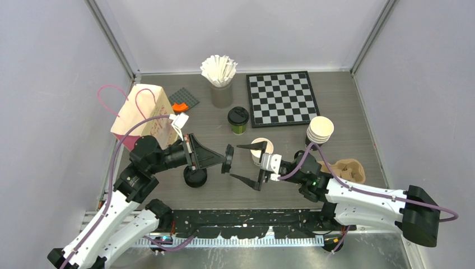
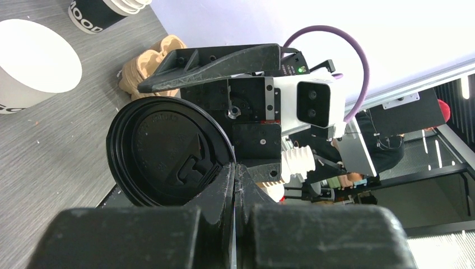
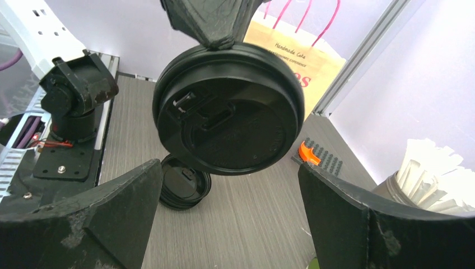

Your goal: Pack the takeout coffee

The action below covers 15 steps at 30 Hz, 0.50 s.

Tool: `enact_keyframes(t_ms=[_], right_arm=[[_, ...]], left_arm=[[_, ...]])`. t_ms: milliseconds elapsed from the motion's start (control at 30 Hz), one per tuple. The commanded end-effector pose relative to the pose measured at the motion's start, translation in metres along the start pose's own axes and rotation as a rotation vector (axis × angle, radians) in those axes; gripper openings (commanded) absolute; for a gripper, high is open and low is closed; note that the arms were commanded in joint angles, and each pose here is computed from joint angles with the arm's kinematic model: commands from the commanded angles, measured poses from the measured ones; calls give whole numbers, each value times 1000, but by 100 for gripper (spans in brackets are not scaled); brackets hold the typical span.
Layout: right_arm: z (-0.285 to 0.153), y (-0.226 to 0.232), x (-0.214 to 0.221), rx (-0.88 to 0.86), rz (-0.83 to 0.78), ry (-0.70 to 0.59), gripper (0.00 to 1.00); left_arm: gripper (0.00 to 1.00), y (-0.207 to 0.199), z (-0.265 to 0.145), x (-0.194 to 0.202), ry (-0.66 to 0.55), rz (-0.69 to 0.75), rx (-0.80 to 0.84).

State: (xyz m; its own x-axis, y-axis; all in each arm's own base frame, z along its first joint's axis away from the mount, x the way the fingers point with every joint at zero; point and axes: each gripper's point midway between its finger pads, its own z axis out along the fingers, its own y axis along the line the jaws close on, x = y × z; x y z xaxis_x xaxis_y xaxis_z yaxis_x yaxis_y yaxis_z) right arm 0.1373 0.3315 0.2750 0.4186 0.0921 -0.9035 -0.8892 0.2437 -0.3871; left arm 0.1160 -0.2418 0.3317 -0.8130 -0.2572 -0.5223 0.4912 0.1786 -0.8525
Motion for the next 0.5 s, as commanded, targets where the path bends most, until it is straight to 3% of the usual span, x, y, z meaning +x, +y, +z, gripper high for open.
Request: enact_keyframes(t_ms=[0, 467], right_arm=[[9, -24, -47, 93, -52, -157, 95], [16, -14, -42, 35, -47, -149, 95]], left_arm=[[0, -11, 0, -1, 2, 23, 56], [0, -9, 1, -2, -9, 16, 56]])
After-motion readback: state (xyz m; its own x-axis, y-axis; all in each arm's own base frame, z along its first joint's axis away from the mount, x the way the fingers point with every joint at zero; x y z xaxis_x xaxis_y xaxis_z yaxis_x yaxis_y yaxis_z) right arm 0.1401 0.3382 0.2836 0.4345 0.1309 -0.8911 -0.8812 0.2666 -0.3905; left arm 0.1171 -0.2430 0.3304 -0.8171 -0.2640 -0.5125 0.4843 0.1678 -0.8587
